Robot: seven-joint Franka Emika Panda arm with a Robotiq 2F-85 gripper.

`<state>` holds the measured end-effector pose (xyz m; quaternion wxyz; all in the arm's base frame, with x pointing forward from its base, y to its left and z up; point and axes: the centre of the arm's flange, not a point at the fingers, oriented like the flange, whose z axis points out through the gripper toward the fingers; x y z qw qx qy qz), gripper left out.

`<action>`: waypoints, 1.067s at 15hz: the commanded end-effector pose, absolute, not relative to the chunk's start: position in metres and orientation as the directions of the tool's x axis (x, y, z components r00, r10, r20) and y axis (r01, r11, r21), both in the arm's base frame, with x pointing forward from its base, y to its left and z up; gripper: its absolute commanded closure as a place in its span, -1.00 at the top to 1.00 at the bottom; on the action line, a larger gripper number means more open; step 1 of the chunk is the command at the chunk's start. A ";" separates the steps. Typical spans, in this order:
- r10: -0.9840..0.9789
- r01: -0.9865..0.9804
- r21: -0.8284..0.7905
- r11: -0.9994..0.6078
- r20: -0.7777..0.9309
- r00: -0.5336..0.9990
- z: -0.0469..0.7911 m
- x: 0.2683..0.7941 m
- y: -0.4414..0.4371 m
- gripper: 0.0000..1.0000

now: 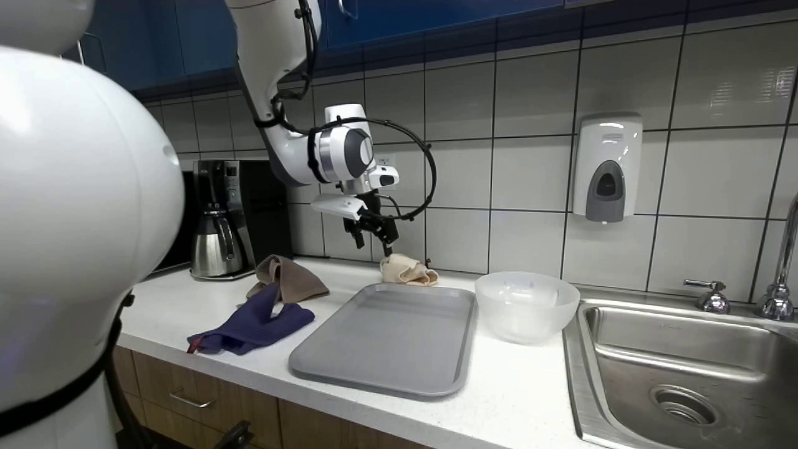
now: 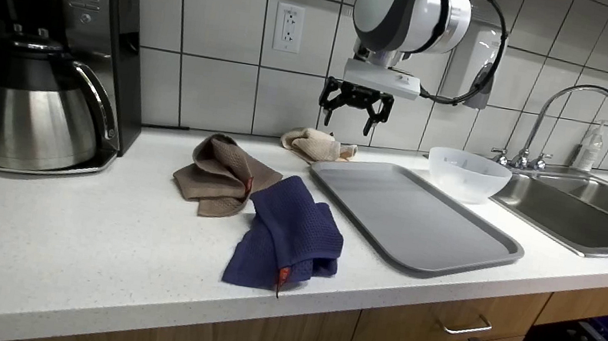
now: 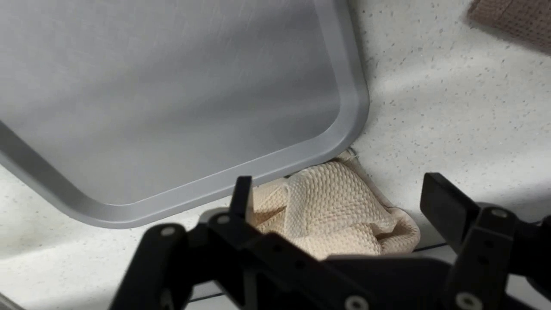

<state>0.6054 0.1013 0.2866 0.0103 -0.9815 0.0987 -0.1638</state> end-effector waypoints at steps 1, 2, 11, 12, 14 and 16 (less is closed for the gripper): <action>-0.210 -0.198 -0.071 -0.978 0.318 0.924 0.300 0.571 0.095 1.00; -0.210 -0.198 -0.071 -0.978 0.316 0.925 0.301 0.566 0.094 1.00; -0.214 -0.202 -0.073 -0.977 0.294 0.931 0.314 0.520 0.087 1.00; -0.214 -0.200 -0.075 -0.977 0.295 0.931 0.316 0.515 0.087 1.00; -0.209 -0.193 -0.083 -0.978 0.297 0.932 0.322 0.504 0.088 1.00; -0.204 -0.185 -0.091 -0.979 0.300 0.932 0.328 0.495 0.090 1.00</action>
